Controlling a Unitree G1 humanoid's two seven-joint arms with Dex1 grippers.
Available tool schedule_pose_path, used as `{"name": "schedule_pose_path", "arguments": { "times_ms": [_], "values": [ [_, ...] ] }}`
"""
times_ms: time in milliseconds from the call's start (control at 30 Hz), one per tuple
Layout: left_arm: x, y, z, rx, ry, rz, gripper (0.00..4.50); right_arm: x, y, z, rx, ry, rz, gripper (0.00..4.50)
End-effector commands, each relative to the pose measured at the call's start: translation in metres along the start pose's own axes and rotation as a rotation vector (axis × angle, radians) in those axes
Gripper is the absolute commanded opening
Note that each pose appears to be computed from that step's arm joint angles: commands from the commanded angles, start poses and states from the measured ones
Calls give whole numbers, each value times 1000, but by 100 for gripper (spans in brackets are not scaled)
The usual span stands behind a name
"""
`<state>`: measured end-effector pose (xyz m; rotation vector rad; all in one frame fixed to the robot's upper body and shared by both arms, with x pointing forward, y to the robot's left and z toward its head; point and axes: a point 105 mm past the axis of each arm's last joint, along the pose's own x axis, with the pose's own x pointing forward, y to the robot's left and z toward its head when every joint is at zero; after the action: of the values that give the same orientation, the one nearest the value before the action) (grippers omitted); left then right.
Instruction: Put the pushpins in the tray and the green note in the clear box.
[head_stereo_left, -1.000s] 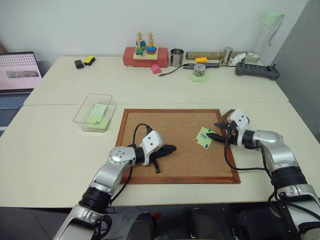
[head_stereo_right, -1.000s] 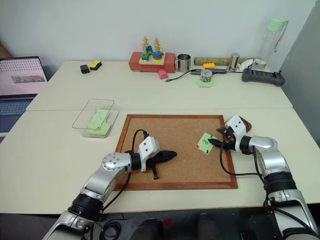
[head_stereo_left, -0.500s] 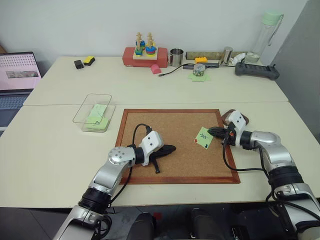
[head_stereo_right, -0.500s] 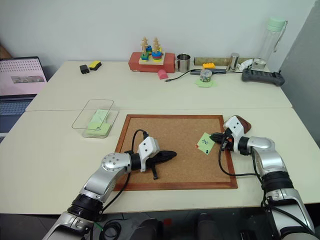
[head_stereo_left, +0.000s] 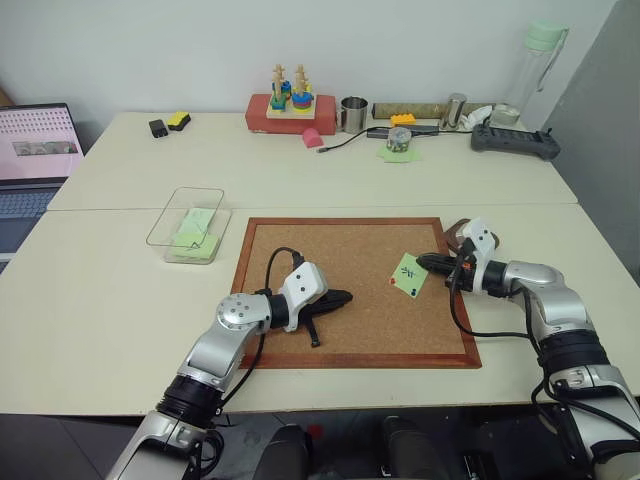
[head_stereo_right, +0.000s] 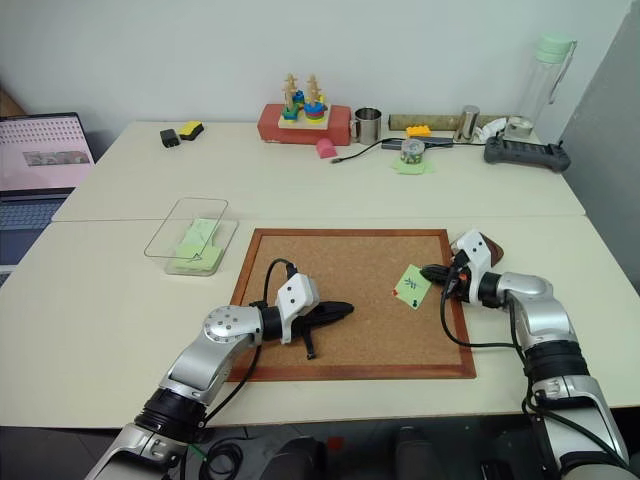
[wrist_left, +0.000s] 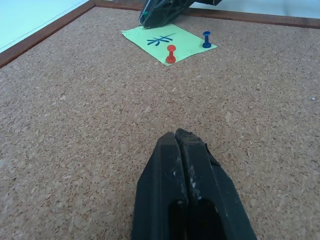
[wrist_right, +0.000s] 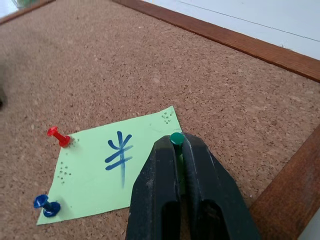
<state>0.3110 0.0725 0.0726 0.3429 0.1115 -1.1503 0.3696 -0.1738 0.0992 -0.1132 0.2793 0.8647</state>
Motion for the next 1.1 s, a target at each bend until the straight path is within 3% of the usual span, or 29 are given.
{"name": "schedule_pose_path", "arguments": {
  "times_ms": [33, 300, 500, 733, 800, 1100],
  "values": [
    [-2, -5, -16, -18, 65, -4, 0, -15, -8, 50, -35, -159, -27, 8],
    [0, -7, -16, -19, 64, -12, 0, -37, -33, 61, -11, -199, -184, 8],
    [1, -8, -16, -21, 62, -16, 0, -65, -78, 39, -47, -51, -458, 8],
    [3, -8, -15, -19, 60, -18, 0, -65, -94, 16, -19, 25, -553, 8],
    [4, -8, -15, -17, 60, -18, 0, -63, -95, 13, -6, 30, -556, 30],
    [3, -8, -16, -18, 61, -8, 0, -60, -89, 21, -7, -3, -491, 217]
  ]
}}
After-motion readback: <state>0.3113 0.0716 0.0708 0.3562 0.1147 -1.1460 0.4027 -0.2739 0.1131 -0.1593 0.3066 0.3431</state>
